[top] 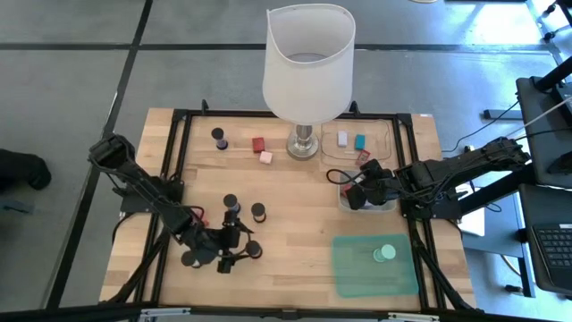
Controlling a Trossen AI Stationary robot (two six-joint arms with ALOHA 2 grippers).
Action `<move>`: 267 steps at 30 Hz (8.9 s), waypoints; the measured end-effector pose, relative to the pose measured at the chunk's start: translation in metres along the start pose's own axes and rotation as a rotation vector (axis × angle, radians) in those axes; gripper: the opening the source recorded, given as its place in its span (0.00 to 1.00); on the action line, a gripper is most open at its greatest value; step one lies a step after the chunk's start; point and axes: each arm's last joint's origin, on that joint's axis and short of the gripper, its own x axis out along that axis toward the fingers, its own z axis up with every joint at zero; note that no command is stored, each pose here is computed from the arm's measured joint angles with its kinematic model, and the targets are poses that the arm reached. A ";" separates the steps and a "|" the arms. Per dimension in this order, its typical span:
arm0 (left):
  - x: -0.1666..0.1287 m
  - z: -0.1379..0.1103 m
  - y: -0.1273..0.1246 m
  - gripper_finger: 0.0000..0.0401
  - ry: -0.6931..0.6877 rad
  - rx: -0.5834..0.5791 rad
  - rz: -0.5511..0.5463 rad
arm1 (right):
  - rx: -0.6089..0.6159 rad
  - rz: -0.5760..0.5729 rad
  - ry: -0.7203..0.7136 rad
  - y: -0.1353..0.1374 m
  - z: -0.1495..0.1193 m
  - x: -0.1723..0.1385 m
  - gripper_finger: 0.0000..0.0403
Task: Pick & Place Office items
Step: Move the hourglasses to the middle of the table
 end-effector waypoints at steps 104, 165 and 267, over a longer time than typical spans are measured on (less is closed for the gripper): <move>0.138 0.150 0.047 0.78 -0.042 -0.140 0.067 | 0.011 0.033 0.018 0.003 0.000 0.000 0.66; 0.029 0.027 0.088 0.85 0.174 -0.225 0.227 | 0.024 0.062 0.008 0.006 0.001 0.000 0.66; 0.162 0.112 0.095 0.54 0.055 -0.292 0.192 | 0.034 0.088 0.001 0.008 0.002 0.000 0.66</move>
